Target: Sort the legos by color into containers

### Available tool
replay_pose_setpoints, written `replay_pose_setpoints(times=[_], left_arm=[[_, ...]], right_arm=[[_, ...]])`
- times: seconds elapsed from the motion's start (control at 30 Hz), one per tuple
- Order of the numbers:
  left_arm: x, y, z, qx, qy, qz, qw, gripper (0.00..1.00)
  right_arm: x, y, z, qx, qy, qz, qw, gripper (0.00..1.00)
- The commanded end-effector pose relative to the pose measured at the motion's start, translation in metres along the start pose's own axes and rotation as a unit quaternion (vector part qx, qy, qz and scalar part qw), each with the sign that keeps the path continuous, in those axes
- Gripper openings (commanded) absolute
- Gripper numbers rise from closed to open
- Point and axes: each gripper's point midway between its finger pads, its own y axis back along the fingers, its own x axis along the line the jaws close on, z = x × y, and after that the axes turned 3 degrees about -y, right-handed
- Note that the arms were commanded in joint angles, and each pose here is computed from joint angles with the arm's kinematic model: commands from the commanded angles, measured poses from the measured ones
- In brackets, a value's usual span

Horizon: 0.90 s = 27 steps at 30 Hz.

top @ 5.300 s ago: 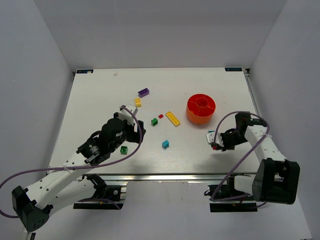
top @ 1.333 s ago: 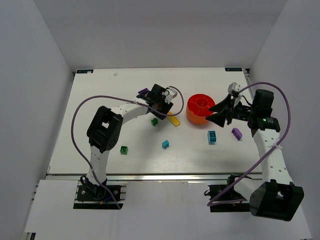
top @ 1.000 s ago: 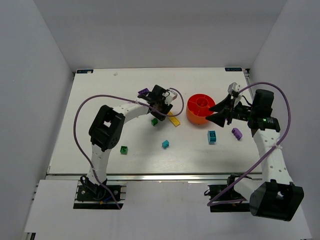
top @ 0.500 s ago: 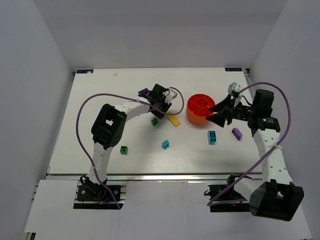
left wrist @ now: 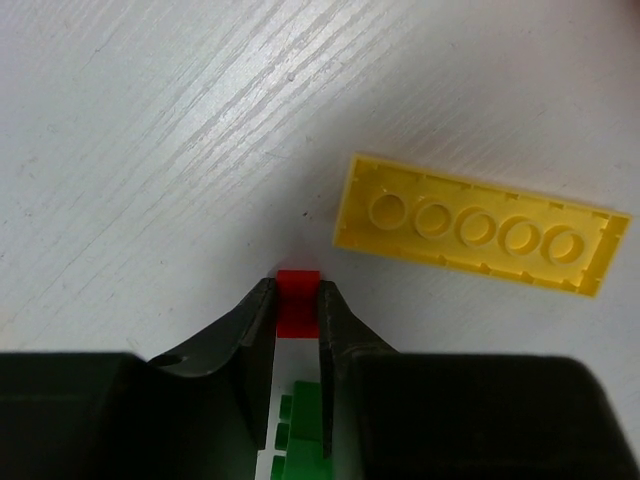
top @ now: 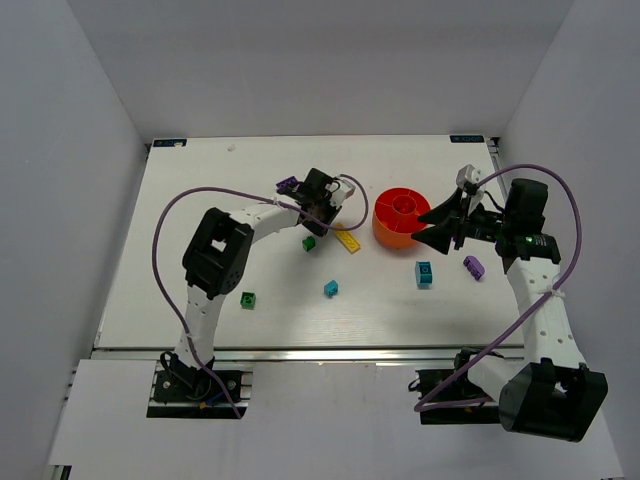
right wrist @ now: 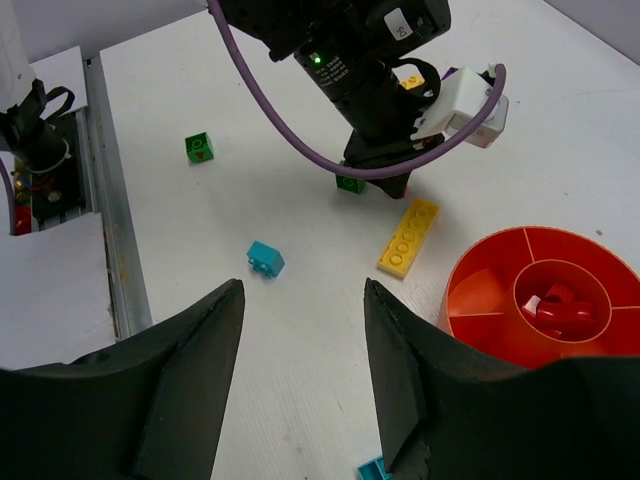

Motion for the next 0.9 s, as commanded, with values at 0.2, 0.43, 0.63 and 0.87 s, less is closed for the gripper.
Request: replay_pose_setpoints(times=[0.2, 0.43, 0.63, 0.87], left_arm=[[-0.020, 0.120, 0.100, -0.213, 0.022, -0.049, 0.976, 0.22], [-0.078, 0.163, 0.157, -0.314, 0.035, -0.192, 0.929, 0.22], [-0.094, 0.167, 0.204, -0.374, 0.062, -0.254, 0.890, 0.22], [-0.109, 0.145, 0.236, -0.388, 0.087, -0.280, 0.874, 0.23]], right_arm=[[-0.020, 0.001, -0.003, 0.003, -0.014, -0.044, 0.999, 0.49], [-0.063, 0.012, -0.004, 0.008, -0.051, -0.178, 0.983, 0.01], [-0.072, 0.021, -0.002, -0.003, -0.051, -0.214, 0.975, 0.00], [-0.075, 0.024, -0.004, -0.003, -0.056, -0.219, 0.974, 0.00]])
